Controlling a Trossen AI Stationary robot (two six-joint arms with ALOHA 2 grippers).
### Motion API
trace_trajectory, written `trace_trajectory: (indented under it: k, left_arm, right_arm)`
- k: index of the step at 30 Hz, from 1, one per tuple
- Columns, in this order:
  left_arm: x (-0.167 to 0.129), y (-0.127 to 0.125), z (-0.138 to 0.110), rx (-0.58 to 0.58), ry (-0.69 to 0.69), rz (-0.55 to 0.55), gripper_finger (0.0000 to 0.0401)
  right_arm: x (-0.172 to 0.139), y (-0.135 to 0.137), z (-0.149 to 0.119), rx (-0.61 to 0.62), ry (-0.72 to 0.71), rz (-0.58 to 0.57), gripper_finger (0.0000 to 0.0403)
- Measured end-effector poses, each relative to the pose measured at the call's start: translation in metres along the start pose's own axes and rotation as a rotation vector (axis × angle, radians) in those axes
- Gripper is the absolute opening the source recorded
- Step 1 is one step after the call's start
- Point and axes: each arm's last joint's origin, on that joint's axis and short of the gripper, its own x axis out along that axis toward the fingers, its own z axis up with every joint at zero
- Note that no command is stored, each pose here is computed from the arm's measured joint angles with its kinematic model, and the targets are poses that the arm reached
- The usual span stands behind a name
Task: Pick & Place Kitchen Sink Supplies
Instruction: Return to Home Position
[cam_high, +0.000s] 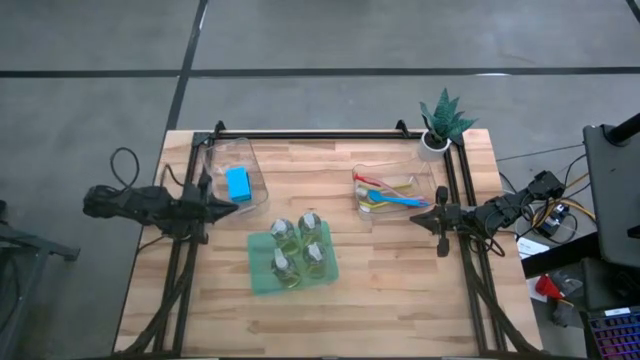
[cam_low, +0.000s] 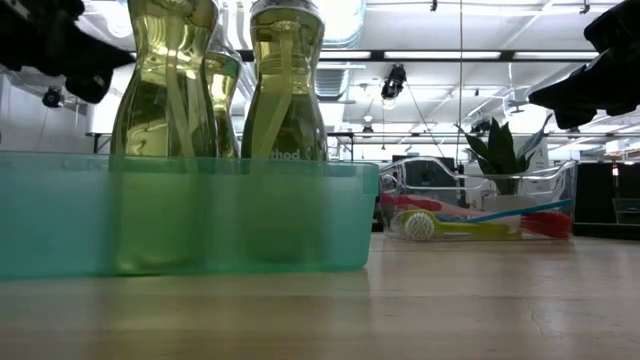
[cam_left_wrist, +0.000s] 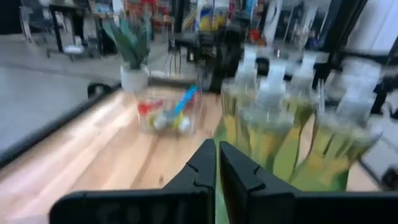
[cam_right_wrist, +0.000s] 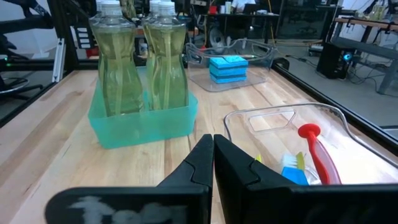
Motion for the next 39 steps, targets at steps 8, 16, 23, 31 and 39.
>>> trace_trajectory:
  k: [8,16,23,31,39]
  left_arm:
    - [0.015,-0.003,-0.024,0.076,-0.008,-0.057,0.0012]
    - [0.023,-0.004,-0.039,0.077,-0.013,-0.061,0.0013]
    - [0.024,-0.004,-0.044,0.085,0.005,-0.068,0.0016]
    - [0.026,-0.003,-0.049,0.089,0.021,-0.065,0.0018]
    - [0.027,-0.004,-0.049,0.064,0.003,-0.067,0.0014]
  right_arm:
    - [0.0,0.0,0.0,0.001,-0.001,0.001,0.0008]
    - [0.0,0.0,0.0,0.001,-0.001,0.0,0.0008]
    - [0.0,0.0,0.0,0.001,-0.001,0.0,0.0008]
    - [0.0,0.0,0.0,0.001,-0.001,0.0,0.0008]
    - [0.0,0.0,0.0,0.001,-0.001,0.0,0.0008]
